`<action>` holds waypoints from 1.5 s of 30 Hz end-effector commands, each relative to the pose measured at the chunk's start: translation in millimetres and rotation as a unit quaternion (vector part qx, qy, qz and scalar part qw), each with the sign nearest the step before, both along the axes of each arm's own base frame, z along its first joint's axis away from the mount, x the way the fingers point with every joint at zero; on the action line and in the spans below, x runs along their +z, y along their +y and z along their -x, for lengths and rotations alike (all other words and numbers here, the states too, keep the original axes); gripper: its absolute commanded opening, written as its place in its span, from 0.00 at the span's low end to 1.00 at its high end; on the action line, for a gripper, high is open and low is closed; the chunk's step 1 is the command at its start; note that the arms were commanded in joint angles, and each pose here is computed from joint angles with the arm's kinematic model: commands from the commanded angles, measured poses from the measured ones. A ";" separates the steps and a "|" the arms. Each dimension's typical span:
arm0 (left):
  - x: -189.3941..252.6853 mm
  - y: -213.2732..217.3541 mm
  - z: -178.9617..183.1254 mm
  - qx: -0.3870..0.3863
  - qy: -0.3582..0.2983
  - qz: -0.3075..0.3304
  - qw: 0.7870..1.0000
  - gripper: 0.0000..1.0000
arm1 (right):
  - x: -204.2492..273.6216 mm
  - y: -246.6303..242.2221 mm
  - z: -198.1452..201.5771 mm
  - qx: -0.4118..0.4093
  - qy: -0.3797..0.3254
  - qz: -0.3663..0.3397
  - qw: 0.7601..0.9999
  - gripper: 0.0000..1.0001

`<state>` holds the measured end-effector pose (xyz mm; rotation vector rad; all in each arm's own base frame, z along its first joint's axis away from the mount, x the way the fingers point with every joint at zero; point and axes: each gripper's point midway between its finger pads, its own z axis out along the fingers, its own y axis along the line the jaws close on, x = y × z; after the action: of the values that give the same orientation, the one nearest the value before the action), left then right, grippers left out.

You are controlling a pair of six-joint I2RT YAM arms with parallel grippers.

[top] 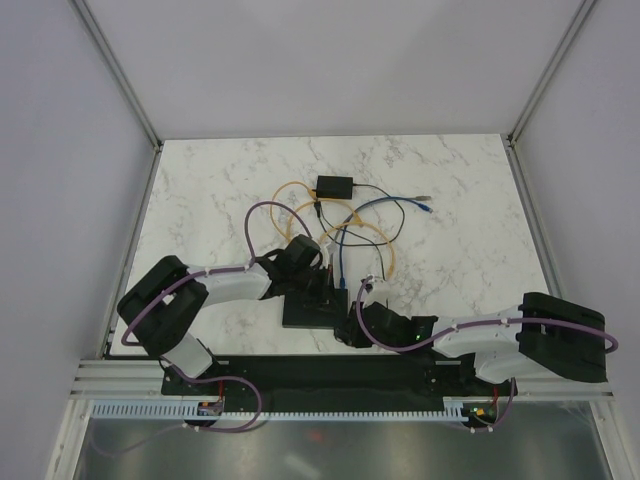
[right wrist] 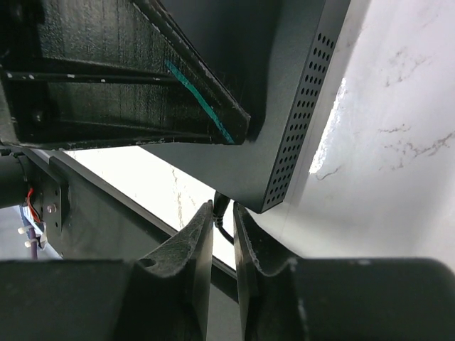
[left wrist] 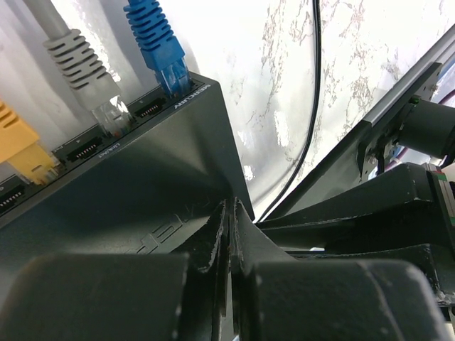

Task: Pull the plug from the switch port

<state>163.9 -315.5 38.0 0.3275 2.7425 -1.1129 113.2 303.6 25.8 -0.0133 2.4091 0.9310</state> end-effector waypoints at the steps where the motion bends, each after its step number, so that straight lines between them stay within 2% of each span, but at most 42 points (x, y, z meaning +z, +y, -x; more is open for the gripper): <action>1: -22.9 11.3 8.4 0.009 0.015 -0.039 0.999 0.04 | 2.2 2.6 -5.8 -0.015 -0.013 -0.008 1.000 0.26; 6: -23.6 9.0 8.6 0.006 0.016 -0.038 0.999 0.03 | -1.0 4.3 -6.6 -0.016 -0.011 -0.005 1.000 0.31; 14: -28.9 11.9 13.0 0.010 0.021 -0.045 0.999 0.03 | -4.0 7.7 -8.9 -0.017 -0.013 0.002 1.000 0.30; 22: -39.2 15.2 16.9 0.029 0.041 -0.054 0.997 0.02 | -12.8 -3.3 -4.5 -0.019 -0.005 0.006 1.000 0.22; 26: -46.1 16.9 17.0 0.043 0.052 -0.063 0.996 0.02 | -16.0 -5.7 -1.3 -0.018 -0.001 0.001 1.000 0.09; 28: -51.3 20.4 17.2 0.050 0.054 -0.072 0.995 0.02 | -17.3 -7.4 -0.1 -0.019 0.002 -0.001 1.000 0.07; 29: -52.8 21.3 16.9 0.053 0.053 -0.074 0.994 0.02 | -17.2 -7.3 0.2 -0.019 0.003 -0.003 1.000 0.02; 30: -56.4 23.5 16.7 0.060 0.055 -0.080 0.993 0.02 | -17.9 -7.8 1.2 -0.018 0.004 -0.003 1.000 0.01; 45: -87.3 27.8 20.4 0.069 0.072 -0.092 0.991 0.02 | -31.0 -9.0 14.7 -0.033 0.029 -0.014 0.999 0.00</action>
<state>166.4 -348.7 25.8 0.1781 2.6967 -1.2980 108.7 308.9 15.8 0.0999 2.3718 1.0098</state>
